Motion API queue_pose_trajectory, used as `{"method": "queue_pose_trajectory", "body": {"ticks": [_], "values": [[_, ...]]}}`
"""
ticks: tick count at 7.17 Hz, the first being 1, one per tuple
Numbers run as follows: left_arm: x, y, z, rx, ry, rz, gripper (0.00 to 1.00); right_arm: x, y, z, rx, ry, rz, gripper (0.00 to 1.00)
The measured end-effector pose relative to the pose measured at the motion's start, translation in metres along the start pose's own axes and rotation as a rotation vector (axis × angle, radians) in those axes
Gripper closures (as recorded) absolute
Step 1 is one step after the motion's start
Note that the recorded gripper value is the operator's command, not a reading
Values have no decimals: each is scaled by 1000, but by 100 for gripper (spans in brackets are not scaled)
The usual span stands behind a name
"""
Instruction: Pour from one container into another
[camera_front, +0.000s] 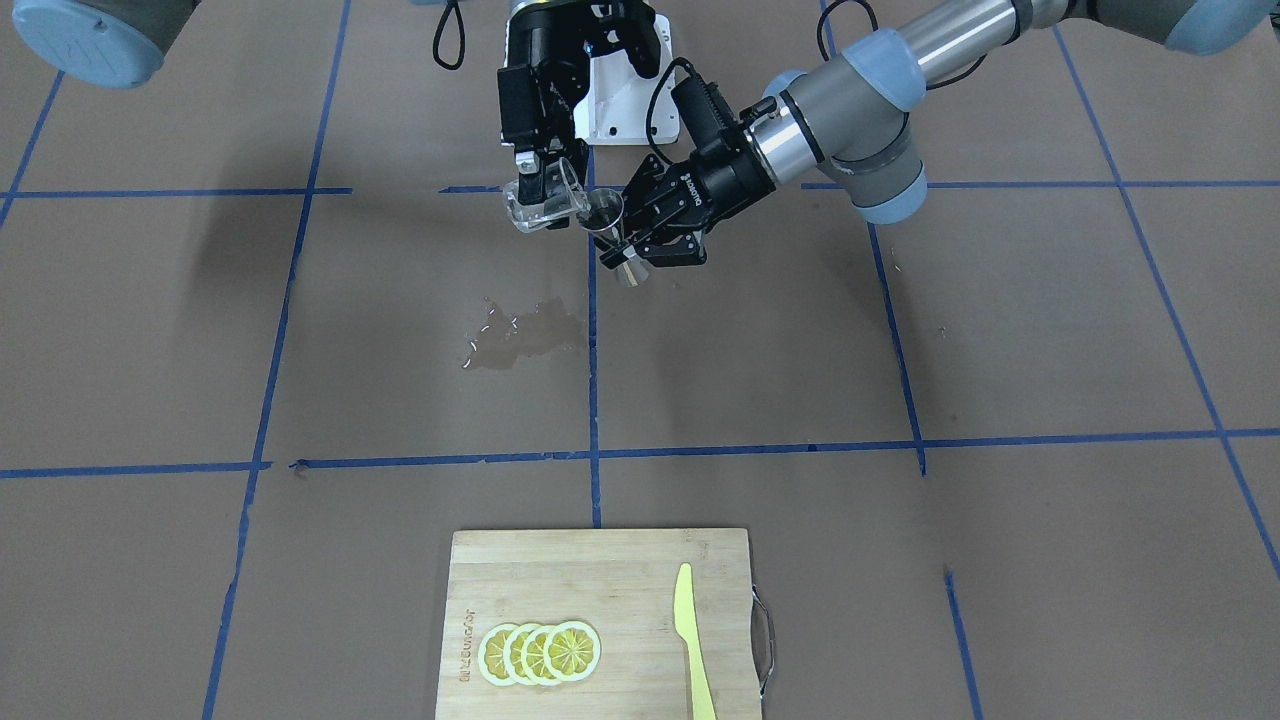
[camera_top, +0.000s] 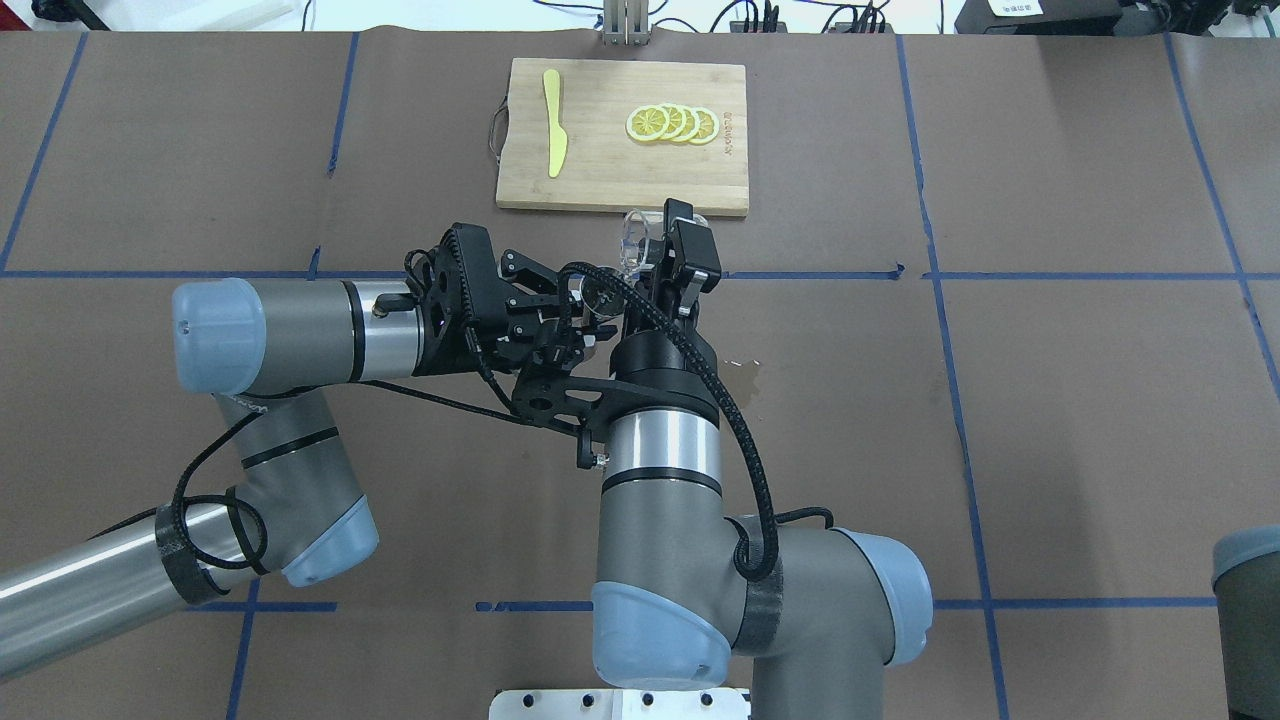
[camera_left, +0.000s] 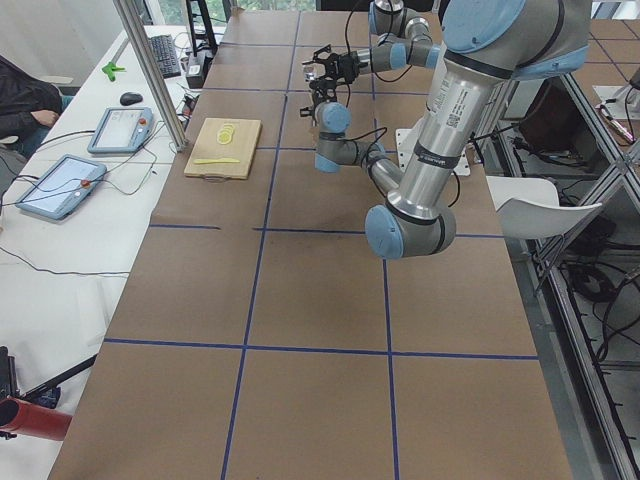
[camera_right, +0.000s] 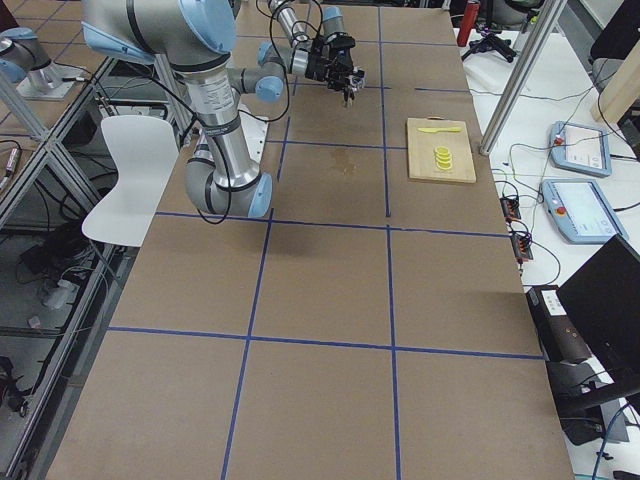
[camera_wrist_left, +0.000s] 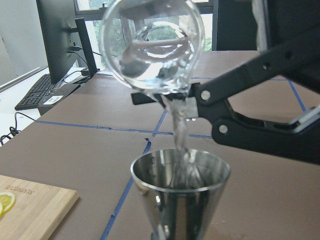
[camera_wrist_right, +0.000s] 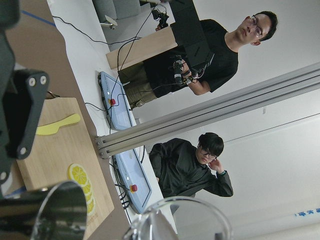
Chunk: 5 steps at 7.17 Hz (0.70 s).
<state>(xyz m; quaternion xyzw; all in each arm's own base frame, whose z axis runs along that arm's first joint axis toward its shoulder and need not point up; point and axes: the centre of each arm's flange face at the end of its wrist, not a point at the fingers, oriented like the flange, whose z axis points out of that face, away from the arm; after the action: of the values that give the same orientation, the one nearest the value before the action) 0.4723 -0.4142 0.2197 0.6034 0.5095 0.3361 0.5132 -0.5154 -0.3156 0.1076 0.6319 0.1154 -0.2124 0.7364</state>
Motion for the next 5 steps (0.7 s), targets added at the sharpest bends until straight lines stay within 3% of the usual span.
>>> {"method": "queue_pose_trajectory", "body": {"ticks": [5], "values": [[0,1,0,-2,0,1,100,0,0,0,0,8,-40,100]]}}
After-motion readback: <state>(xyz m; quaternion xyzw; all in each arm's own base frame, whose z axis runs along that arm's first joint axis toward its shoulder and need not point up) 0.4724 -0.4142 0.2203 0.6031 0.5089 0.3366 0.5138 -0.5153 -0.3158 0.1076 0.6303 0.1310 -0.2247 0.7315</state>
